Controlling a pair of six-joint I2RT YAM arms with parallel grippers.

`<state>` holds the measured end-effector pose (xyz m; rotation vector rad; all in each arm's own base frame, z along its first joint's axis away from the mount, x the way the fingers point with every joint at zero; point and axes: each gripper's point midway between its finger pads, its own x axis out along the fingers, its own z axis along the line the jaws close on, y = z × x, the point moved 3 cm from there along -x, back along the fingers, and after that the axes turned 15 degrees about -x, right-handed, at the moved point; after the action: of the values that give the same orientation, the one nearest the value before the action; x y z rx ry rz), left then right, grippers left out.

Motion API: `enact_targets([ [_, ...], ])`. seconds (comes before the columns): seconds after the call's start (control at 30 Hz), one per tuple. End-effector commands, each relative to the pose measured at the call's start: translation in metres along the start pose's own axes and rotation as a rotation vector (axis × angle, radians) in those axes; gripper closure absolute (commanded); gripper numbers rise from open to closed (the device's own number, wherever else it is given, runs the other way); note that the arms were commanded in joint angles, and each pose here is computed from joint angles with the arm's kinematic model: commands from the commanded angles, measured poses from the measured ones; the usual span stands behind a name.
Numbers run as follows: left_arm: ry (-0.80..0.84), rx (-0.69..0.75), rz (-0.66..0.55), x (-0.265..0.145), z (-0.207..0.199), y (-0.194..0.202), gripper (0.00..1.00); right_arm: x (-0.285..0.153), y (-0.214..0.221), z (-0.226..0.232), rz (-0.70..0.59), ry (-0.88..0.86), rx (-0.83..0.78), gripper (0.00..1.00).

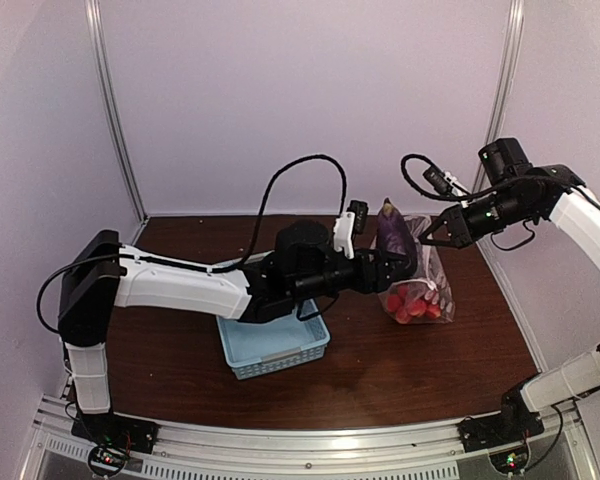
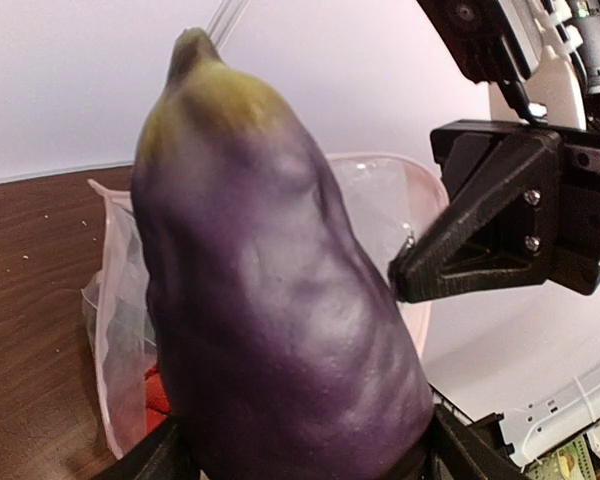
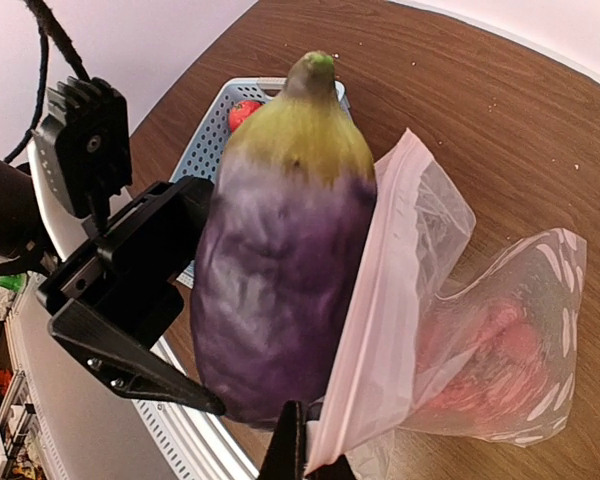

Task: Place the food in the zip-top bag and seal the zipper
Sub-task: Place the fake vegetable in the zipper food storage bag.

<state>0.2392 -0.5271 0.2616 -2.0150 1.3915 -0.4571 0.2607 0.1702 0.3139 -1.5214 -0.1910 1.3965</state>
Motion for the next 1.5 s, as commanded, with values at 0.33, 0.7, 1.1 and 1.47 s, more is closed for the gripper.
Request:
enact_targets([
  [0.33,0.041,0.012,-0.296,0.016,-0.004,-0.024,0.72,-0.012,-0.009,0.02,-0.089,-0.086,-0.009,1.0],
  [0.7,-0.007,0.118,-0.262,0.013,-0.023,-0.022,0.3,-0.034,-0.034,0.017,-0.151,-0.097,-0.025,1.0],
  [1.1,0.014,0.304,-0.255,-0.018,-0.076,-0.063,0.03,-0.03,-0.033,0.009,-0.17,-0.102,-0.007,1.0],
  [1.47,-0.31,0.05,-0.172,-0.047,-0.023,-0.062,0.14,-0.03,-0.032,0.009,-0.18,-0.105,-0.004,1.0],
])
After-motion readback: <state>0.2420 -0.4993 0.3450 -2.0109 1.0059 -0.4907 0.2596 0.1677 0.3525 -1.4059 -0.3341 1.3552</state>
